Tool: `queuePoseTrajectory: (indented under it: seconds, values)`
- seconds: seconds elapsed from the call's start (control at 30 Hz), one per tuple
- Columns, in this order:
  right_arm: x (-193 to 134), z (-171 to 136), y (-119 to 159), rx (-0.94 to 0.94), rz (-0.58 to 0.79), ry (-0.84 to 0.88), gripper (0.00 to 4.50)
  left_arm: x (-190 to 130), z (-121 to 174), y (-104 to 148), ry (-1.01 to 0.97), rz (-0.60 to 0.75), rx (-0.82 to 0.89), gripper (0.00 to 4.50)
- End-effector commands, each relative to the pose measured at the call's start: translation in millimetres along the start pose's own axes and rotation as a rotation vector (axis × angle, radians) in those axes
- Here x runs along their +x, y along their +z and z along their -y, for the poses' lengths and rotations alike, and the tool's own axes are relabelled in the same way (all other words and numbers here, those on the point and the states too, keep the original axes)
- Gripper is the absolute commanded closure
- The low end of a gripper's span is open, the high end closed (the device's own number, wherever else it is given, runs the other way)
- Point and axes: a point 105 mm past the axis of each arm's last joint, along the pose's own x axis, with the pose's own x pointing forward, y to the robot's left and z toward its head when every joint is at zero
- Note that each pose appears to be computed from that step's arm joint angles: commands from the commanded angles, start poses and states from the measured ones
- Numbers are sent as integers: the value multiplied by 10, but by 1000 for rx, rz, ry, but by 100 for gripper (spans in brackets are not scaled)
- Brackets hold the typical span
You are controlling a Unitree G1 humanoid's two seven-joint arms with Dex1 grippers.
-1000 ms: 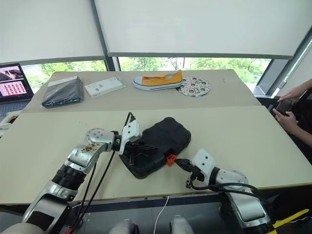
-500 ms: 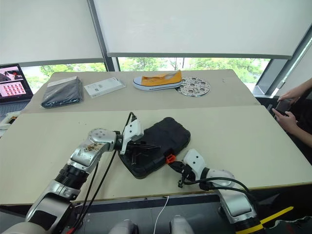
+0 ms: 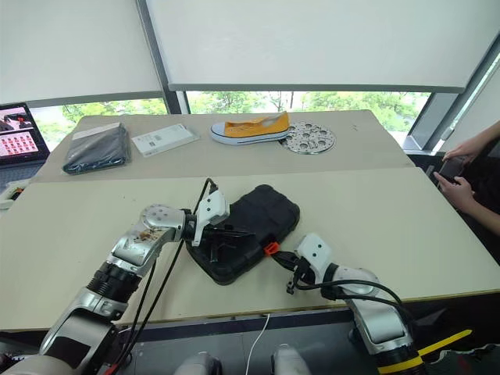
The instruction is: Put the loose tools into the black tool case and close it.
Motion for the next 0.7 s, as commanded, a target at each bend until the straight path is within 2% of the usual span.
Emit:
queuePoseTrajectory:
  seconds: [0.03, 0.37, 0.5, 0.53, 0.6, 0.7]
  values:
    - [25, 73, 533, -108, 178, -6, 450, 74, 194, -485, -56, -138, -144, 445]
    - [11, 40, 507, -64, 170, 26, 450, 62, 186, -515, -35, -119, -153, 445]
    - [-176, 70, 428, -57, 131, 17, 450, -85, 104, -257, 9, 96, -185, 445]
    - [-266, 114, 426, -58, 132, -8, 404, -195, 100, -168, 11, 168, -169, 405]
    - [-380, 154, 427, -60, 133, -30, 365, -348, 100, -76, 22, 248, -143, 371]
    - [-578, 156, 389, -110, 106, -16, 256, -670, 58, -57, 98, 293, -94, 259]
